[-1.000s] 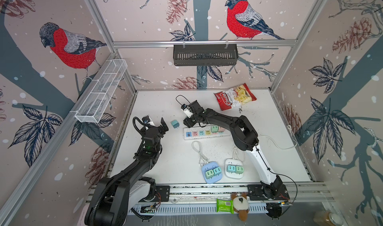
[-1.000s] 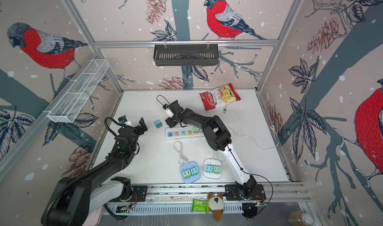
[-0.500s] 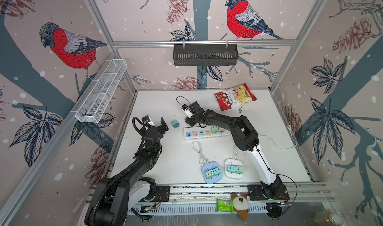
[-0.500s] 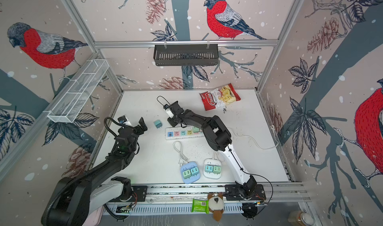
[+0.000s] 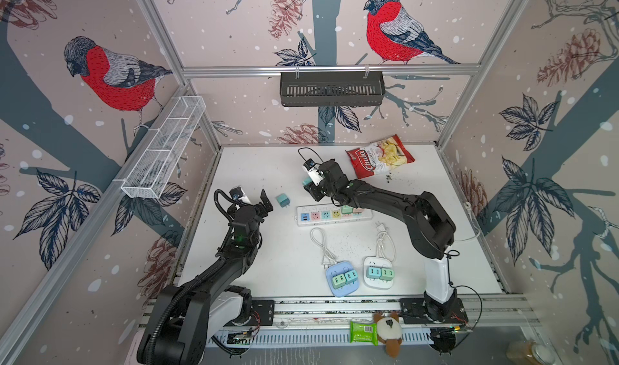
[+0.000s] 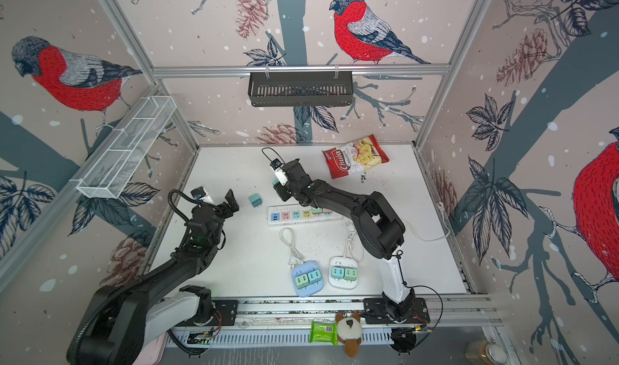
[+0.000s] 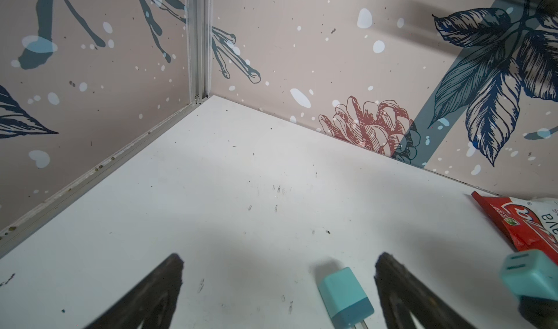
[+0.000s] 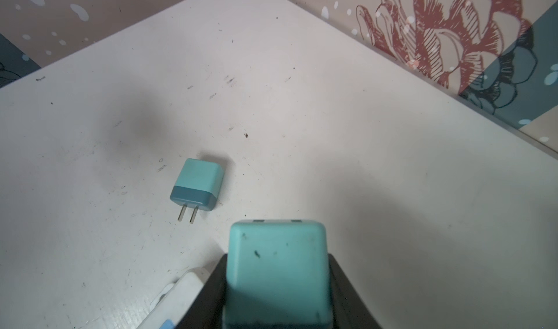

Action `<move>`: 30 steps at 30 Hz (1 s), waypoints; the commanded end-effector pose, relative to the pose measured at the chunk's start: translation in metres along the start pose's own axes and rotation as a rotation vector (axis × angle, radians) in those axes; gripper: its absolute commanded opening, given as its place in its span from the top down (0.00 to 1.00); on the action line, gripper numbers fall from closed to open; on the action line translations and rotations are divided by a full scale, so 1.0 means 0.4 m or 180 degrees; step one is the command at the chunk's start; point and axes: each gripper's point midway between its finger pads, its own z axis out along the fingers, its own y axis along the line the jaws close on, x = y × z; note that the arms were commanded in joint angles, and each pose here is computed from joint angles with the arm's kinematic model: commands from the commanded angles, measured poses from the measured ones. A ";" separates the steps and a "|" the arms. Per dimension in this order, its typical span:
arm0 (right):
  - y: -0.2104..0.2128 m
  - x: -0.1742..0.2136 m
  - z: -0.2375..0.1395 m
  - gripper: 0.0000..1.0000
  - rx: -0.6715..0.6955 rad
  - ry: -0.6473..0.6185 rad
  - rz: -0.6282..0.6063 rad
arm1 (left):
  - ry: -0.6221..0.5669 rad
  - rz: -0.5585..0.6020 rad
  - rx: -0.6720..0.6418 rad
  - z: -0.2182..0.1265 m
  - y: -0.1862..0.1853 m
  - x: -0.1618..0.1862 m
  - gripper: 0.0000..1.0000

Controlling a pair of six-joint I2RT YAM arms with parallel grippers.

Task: Insert the plug
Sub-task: 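Lift the teal charger toward the left gripper while the left gripper approaches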

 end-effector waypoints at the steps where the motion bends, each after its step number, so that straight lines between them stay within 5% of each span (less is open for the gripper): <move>1: -0.033 -0.083 -0.056 0.79 0.0100 -0.0546 0.0027 | -0.0137 -0.0112 0.0128 -0.002 -0.018 -0.029 0.02; 9: -0.149 -0.053 -0.239 0.84 0.0439 -0.1009 0.0113 | -0.0253 -0.0080 0.0552 -0.066 -0.055 -0.032 0.02; 13: -0.099 -0.015 -0.324 0.85 0.0417 -0.1282 0.0003 | -0.0023 -0.0194 0.0746 -0.084 -0.091 -0.045 0.02; 20: 0.037 -0.091 -0.456 0.91 -0.0013 -0.1836 -0.0441 | 0.0353 -0.0260 0.1754 -0.202 -0.253 -0.098 0.14; 30: 0.028 -0.014 -0.491 0.92 0.0165 -0.1908 -0.0769 | 0.0059 -0.0190 0.2946 -0.379 -0.385 -0.227 0.24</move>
